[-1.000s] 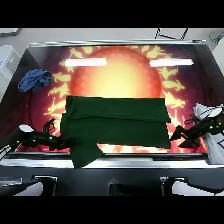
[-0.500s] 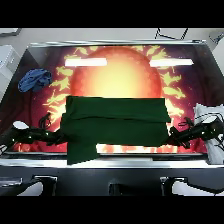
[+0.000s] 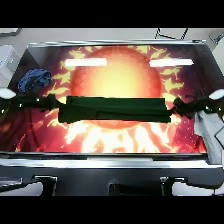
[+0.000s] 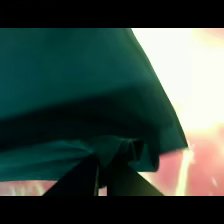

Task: Fold the clothes and pants, and hang the long-sleeved shirts on hangers.

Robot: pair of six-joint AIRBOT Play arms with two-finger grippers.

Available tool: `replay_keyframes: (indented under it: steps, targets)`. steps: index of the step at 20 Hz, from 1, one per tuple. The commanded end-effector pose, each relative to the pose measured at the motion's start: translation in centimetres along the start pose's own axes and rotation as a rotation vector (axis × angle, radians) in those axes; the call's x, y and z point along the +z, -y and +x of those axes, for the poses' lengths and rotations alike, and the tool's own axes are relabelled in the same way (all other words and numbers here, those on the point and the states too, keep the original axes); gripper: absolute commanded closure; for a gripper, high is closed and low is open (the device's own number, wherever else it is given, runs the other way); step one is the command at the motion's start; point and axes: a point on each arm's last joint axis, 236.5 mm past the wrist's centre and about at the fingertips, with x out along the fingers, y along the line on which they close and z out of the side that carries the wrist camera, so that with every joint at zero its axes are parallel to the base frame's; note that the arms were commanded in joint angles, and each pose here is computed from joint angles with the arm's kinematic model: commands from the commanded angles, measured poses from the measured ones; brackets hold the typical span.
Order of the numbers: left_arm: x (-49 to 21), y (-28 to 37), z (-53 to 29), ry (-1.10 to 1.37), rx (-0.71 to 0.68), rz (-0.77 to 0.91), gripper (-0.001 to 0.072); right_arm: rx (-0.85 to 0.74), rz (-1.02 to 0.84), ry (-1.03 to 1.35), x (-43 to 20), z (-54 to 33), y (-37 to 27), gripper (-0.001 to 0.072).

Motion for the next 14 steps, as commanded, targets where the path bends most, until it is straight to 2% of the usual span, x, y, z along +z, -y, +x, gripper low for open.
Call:
replay_keyframes:
  steps: [1,4,5,6,7,8,9,12,14]
  targets:
    - [4.8,-0.1,3.3,0.008,-0.004,-0.064,0.0682,-0.015,0.011,0.063,4.7,2.5,-1.9,0.0672]
    - [4.2,-1.5,7.1,-0.065,0.002,-0.094,0.068,-0.014,0.05,0.033,4.9,5.8,-1.7,0.067]
    - [3.6,-1.9,8.2,-0.092,0.006,-0.105,0.066,-0.011,0.057,0.015,4.5,6.6,-1.8,0.0649]
    - [3.1,-2.2,8.8,-0.11,0.005,-0.113,0.053,0.0,0.068,0.007,4.4,7.0,-1.9,0.0566]
    - [2.9,-2.3,8.9,-0.124,0.002,-0.119,0.0287,0.016,0.078,0.001,4.4,6.6,-2.1,0.042]
    - [2.9,-2.5,8.4,-0.129,0.0,-0.117,0.0133,0.016,0.063,-0.016,4.5,5.6,-1.7,0.0173]
    - [3.0,-2.7,7.5,-0.141,-0.009,-0.11,0.0105,0.005,0.003,-0.03,4.7,4.4,-0.6,0.0014]
    - [3.3,-2.7,4.0,-0.172,-0.035,-0.11,0.0106,-0.028,0.084,-0.094,4.1,2.6,4.3,-0.0003]
    - [3.7,-1.9,2.1,-0.146,-0.04,-0.092,0.0106,-0.01,0.11,-0.145,3.2,3.5,4.9,-0.0003]
